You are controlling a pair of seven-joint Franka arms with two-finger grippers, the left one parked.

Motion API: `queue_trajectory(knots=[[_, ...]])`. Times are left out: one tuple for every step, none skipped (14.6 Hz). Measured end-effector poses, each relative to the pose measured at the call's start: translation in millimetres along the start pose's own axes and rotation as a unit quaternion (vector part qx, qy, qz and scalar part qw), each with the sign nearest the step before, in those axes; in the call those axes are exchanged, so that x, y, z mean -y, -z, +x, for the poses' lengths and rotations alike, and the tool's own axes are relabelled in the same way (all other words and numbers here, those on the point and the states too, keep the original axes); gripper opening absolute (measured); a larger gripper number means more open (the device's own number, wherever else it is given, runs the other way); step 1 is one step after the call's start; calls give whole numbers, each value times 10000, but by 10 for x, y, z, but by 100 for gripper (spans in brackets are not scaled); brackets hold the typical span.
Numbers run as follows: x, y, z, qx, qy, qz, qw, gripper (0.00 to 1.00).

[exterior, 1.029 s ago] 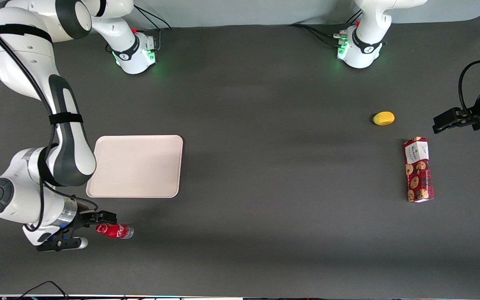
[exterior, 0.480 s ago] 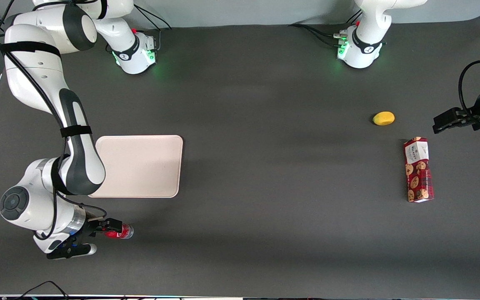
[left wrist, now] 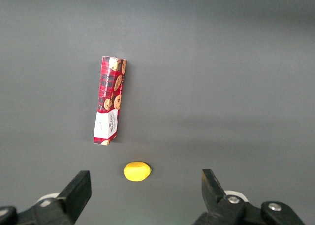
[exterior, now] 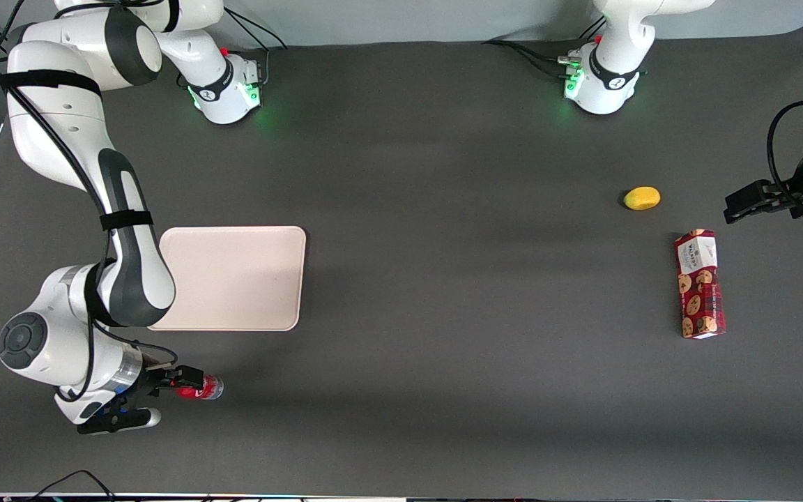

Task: Place coke bottle on tray
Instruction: 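Close the right gripper around the bottle's body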

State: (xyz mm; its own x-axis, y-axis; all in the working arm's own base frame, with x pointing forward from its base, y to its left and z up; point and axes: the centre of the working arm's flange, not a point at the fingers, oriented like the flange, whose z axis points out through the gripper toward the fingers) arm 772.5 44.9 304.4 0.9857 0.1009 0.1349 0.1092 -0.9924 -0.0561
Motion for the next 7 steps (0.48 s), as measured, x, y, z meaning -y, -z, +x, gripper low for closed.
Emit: queue_trajectory(knots=[[-1,-1,-2,13,-1,1,10000,100],[0,-6,-9,45,0,4,10000,100],[1,-14,-17,81,0,7,10000,100],[1,-20,-21,99,0,9,10000,100],[1,-29,-25,115,-1,10,9999,100],[1,-37,-27,125,-1,11,9999,100],[3,-44,-29,131,1,11,9999,100]])
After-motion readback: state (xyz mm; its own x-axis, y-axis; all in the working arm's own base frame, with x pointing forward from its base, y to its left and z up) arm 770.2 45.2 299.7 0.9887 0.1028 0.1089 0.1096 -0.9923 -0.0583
